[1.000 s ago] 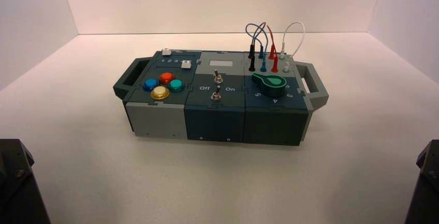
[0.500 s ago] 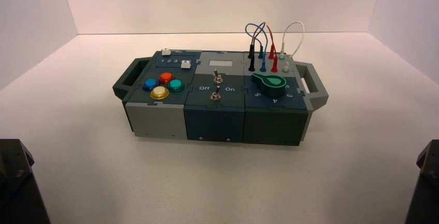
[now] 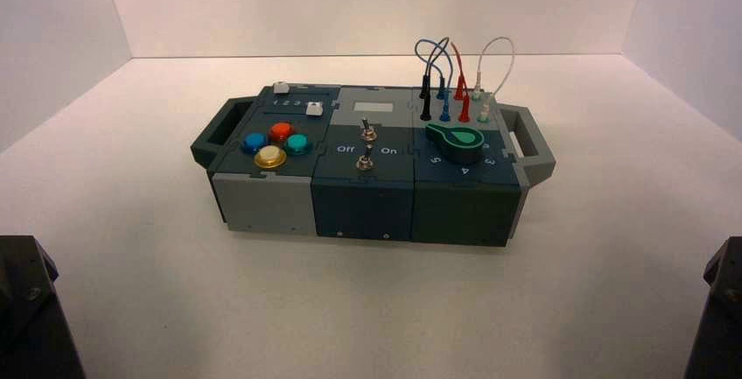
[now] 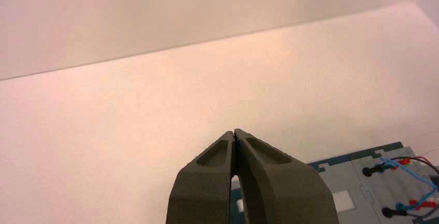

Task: Move the box closer.

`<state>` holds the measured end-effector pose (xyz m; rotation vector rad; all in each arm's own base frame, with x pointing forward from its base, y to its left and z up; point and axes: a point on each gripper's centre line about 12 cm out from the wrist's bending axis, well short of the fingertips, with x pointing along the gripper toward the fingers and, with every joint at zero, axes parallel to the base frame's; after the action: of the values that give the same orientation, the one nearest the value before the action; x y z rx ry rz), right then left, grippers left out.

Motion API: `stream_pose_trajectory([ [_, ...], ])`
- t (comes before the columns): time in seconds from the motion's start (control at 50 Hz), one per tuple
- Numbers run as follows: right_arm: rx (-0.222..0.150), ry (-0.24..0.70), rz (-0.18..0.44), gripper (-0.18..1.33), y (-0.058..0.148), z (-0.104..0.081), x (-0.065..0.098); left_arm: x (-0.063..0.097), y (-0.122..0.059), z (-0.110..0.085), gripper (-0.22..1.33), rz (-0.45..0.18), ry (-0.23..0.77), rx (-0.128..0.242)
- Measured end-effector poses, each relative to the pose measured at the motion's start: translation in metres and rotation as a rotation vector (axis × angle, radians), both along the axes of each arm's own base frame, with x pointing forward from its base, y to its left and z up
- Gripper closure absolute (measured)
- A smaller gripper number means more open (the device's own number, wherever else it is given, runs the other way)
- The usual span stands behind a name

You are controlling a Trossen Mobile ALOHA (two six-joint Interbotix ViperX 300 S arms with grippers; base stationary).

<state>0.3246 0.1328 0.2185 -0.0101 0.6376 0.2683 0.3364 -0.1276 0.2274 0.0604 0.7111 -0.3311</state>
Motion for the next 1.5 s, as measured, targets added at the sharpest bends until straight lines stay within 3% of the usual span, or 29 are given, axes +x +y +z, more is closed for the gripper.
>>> stream_pose_trajectory([
  [0.3, -0.054, 0.122, 0.008, 1.29, 0.022, -0.054, 0.04, 0.035, -0.014, -0.047, 1.28, 0.001, 0.11, 0.038],
  [0.5, -0.077, 0.171, 0.006, 1.29, 0.028, -0.078, 0.053, 0.051, -0.026, -0.081, 1.28, -0.011, 0.172, 0.061],
  [0.66, -0.098, 0.214, 0.006, 1.29, 0.031, -0.1, 0.06, 0.059, -0.048, -0.114, 1.28, -0.049, 0.214, 0.081],
  [0.8, -0.116, 0.256, 0.004, 1.29, 0.032, -0.121, 0.063, 0.056, -0.067, -0.138, 1.28, -0.092, 0.255, 0.103],
  [0.96, -0.131, 0.311, -0.003, 1.29, 0.031, -0.145, 0.061, 0.049, -0.08, -0.151, 1.28, -0.125, 0.279, 0.121],
  [1.22, -0.141, 0.364, -0.005, 1.29, 0.032, -0.165, 0.052, 0.041, -0.073, -0.17, 1.28, -0.127, 0.335, 0.152],
  [1.5, -0.142, 0.368, 0.018, 1.29, 0.041, -0.166, 0.045, 0.032, -0.067, -0.175, 1.28, -0.132, 0.362, 0.171],
])
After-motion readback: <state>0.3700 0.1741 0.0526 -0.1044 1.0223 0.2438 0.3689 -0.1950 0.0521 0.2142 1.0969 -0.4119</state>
